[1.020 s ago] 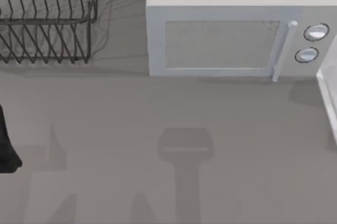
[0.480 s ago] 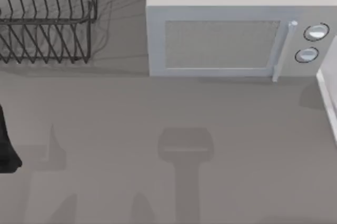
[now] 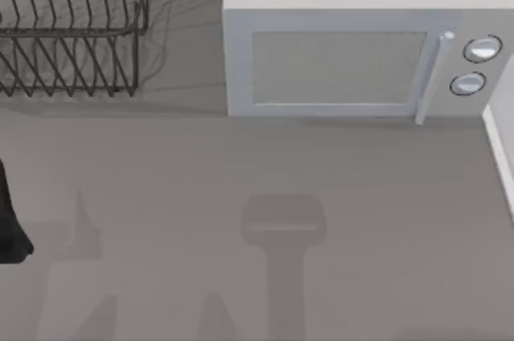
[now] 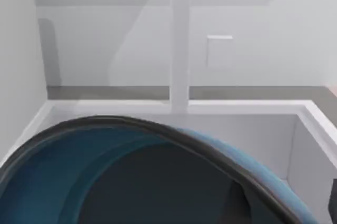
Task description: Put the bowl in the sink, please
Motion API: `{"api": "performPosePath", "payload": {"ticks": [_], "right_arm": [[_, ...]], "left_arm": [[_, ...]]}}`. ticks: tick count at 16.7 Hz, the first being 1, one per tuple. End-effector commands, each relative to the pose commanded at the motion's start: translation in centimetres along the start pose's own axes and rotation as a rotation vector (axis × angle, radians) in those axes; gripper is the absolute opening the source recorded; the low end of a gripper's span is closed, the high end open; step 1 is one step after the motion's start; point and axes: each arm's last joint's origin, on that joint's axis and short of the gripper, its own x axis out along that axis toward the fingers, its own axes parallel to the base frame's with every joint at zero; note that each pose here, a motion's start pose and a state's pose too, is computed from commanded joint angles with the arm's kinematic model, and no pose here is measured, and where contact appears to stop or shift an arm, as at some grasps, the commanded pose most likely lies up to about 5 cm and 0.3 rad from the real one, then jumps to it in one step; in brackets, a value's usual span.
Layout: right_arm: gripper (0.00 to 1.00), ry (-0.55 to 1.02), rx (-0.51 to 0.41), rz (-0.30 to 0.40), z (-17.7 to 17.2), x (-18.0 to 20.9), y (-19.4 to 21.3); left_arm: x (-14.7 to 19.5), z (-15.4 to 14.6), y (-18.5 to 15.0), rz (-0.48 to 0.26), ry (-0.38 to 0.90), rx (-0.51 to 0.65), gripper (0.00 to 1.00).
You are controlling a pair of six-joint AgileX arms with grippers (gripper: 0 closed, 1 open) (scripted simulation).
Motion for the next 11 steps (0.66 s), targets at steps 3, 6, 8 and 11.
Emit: {"api": "performPosePath", "payload": {"ticks": [3, 6, 8, 11], "right_arm": [[0.83, 0.000, 0.000, 0.000, 0.00, 0.00, 0.00], [1.00, 0.000, 0.000, 0.000, 0.00, 0.00, 0.00], [1.00, 0.000, 0.000, 0.000, 0.00, 0.00, 0.00], [1.00, 0.000, 0.000, 0.000, 0.00, 0.00, 0.00]], "left_arm": [[0.00, 0.00, 0.00, 0.000, 0.000, 0.000, 1.00], [0.00, 0.00, 0.00, 0.000, 0.000, 0.000, 1.00], [0.00, 0.00, 0.00, 0.000, 0.000, 0.000, 1.00], [0.00, 0.00, 0.00, 0.000, 0.000, 0.000, 1.00]]}}
